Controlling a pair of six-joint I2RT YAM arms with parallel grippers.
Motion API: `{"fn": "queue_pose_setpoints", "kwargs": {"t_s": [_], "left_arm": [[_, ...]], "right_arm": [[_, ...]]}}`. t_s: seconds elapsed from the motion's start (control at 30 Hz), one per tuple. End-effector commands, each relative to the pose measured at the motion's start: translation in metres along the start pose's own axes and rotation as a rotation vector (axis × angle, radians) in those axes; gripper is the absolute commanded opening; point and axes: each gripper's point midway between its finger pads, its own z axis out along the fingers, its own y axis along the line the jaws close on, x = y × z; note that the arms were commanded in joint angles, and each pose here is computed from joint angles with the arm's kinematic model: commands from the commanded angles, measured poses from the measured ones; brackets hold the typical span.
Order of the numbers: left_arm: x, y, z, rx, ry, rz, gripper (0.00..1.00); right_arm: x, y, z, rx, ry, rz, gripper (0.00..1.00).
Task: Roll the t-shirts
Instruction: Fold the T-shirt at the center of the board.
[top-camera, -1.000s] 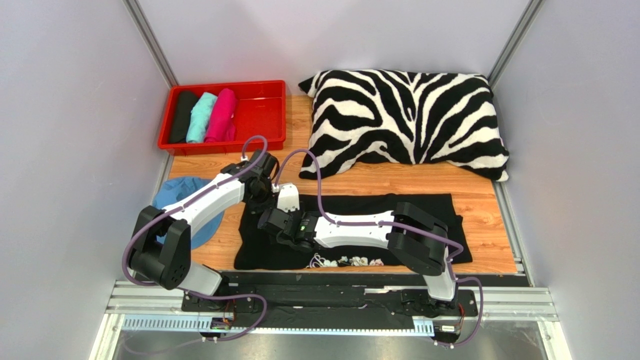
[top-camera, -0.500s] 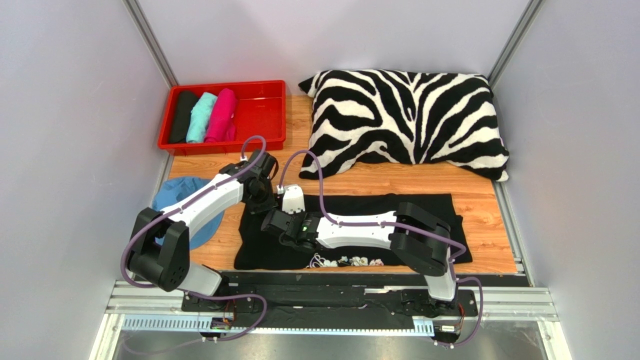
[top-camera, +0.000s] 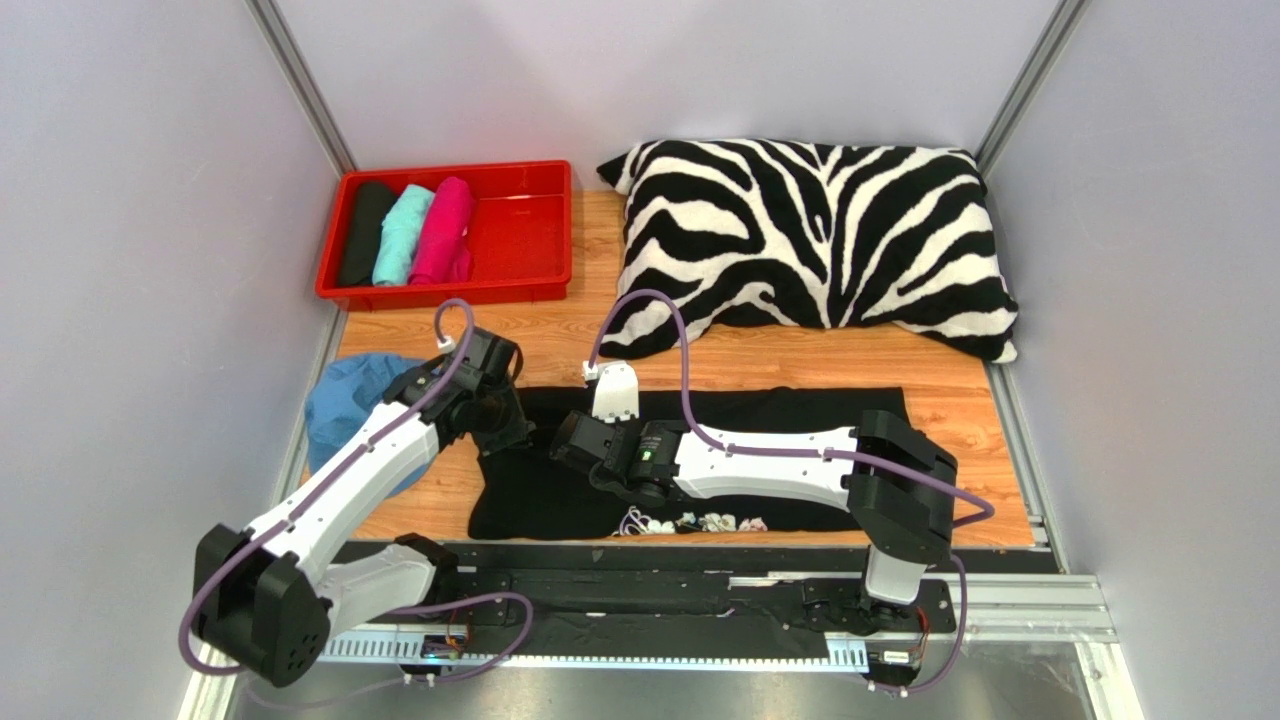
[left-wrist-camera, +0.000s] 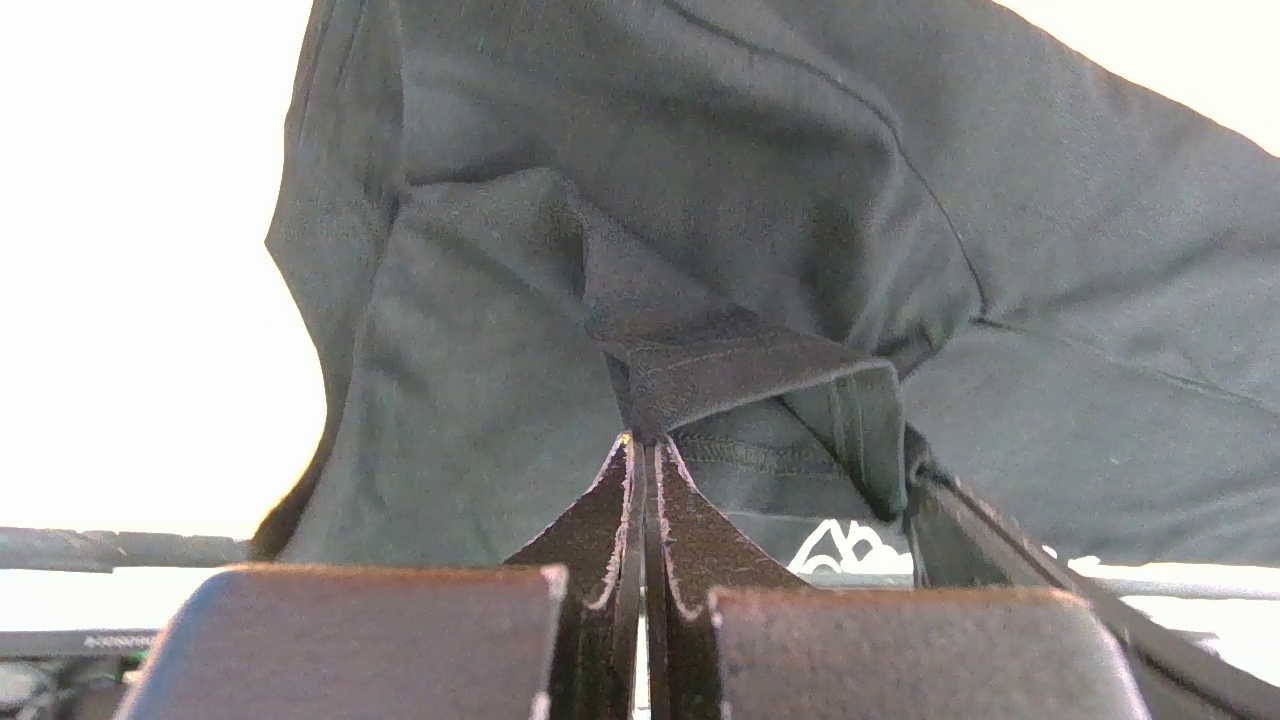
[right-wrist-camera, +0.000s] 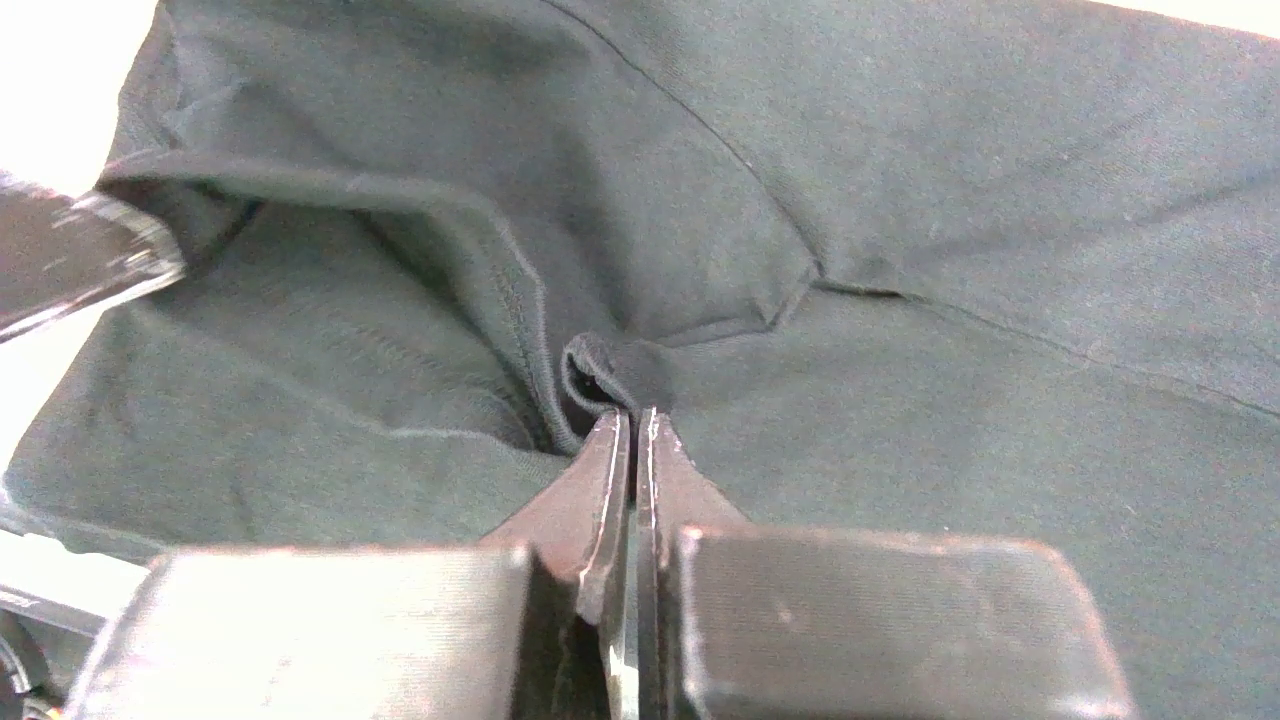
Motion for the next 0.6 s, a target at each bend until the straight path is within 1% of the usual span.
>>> {"fn": "queue_pose_setpoints", "kwargs": {"t_s": [0.0,0.13,0.37,0.57], "left_arm": [[0.013,0.002,-0.012,0.035,0.018,-0.096,0.00],[0.018,-0.001,-0.019,0.074,0.026,-0.101,0.00],[0.011,-0.011,-0.039,0.123,0.013,-0.071,0.00],[0.021,-0.010,-0.045,0.151,0.042,-0.089,0.00]], "right_arm": [[-0.011,-0.006,-0.011,0.003,-0.027,0.049,0.00],[-0.010,-0.007,-0.013,0.003,-0.019,0.057,0.00],[-0.022,-0.013,-0.022,0.010,-0.035,0.072,0.00],[-0.027,-0.021,-0.028,0.019,-0.050,0.090,0.00]]}}
